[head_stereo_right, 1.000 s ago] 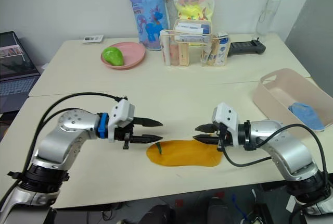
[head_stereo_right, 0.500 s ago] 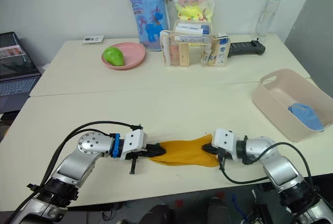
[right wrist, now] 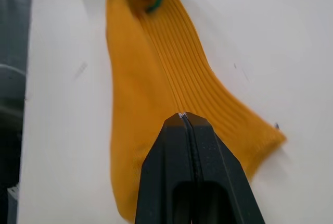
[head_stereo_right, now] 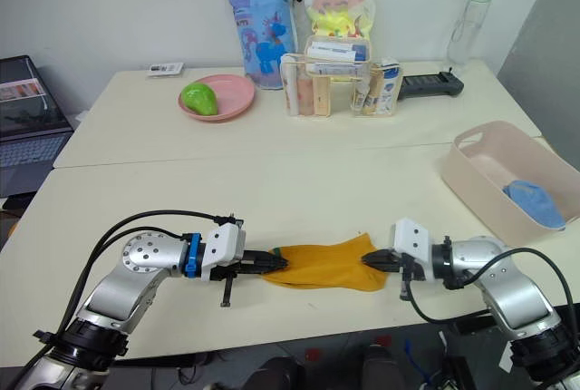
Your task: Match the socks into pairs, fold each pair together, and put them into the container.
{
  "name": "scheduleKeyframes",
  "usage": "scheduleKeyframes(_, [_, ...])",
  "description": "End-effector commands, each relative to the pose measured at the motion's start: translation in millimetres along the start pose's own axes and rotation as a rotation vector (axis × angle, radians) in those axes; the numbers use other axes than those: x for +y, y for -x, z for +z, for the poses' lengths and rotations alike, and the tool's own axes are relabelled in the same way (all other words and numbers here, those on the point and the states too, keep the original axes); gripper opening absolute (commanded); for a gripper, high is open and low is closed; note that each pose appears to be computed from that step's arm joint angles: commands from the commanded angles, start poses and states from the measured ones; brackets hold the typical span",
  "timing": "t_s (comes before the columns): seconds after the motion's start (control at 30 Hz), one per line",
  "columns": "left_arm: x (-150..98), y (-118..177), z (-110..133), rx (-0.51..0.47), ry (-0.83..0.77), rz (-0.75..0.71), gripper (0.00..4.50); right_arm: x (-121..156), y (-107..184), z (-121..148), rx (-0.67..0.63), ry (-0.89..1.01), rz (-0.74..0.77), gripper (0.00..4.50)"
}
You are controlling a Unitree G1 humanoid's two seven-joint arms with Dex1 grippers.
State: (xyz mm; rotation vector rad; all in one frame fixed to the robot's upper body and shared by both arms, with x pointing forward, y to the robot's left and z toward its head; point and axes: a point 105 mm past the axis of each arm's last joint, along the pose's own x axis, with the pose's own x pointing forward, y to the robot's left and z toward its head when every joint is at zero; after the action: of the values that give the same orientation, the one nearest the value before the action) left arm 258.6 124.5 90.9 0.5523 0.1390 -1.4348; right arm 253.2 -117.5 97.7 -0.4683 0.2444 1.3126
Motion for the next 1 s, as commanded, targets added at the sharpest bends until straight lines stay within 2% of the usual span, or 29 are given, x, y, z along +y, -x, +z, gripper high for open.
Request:
scheduleKeyframes(0.03, [-6.7, -4.4, -12.2, 0.096, -0.053, -0.01, 0.05, 12.6, -12.2, -8.1, 0.071, 0.06, 0.057, 0.0])
scheduleKeyframes(0.13, [-10.9, -5.8, -22.3, 0.143, -0.057, -0.013, 0.05, 10.7, -9.6, -24.6, 0.16, 0.108, 0.062, 0.0])
scheduleKeyframes(0.23, [-13.4, -5.4, -22.9, 0.14, -0.046, -0.011, 0.05, 7.2, -0.4, -27.0, 0.178, 0.124, 0.052, 0.0])
scheduleKeyframes(0.3, [-14.2, -5.2, -19.8, 0.113, -0.034, -0.005, 0.05, 5.7, 5.6, -24.5, 0.164, 0.114, 0.041, 0.0])
scheduleKeyframes(0.4, [-6.3, -3.6, -1.0, 0.023, -0.001, 0.041, 0.05, 1.1, 15.0, -4.5, 0.068, 0.035, -0.011, 0.0])
scheduleKeyframes(0.5, [-8.6, 0.3, 19.4, -0.065, 0.033, 0.043, 0.05, -2.3, 25.9, 10.7, 0.003, -0.065, -0.079, 0.0])
scheduleKeyframes(0.53, [-11.2, 1.8, 24.9, -0.087, 0.03, 0.037, 0.0, -3.5, 29.4, 12.5, -0.008, -0.096, -0.11, 0.39])
scheduleKeyframes(0.63, [-13.6, 6.1, 33.7, -0.119, 0.048, 0.045, 0.6, -5.6, 37.0, 7.9, -0.002, -0.165, -0.204, 1.3])
scheduleKeyframes(0.77, [-10.8, 9.5, 41.7, -0.148, 0.054, 0.084, 1.91, -3.3, 42.3, -11.9, 0.043, -0.264, -0.301, 2.74])
scheduleKeyframes(0.9, [-10.5, 8.0, 41.3, -0.139, 0.025, 0.09, 3.17, -7.0, 33.9, -20.9, 0.053, -0.346, -0.352, 4.15])
scheduleKeyframes(1.0, [-7.6, 6.2, 42.0, -0.133, 0.003, 0.089, 4.11, -9.0, 26.9, -30.5, 0.082, -0.399, -0.371, 4.16])
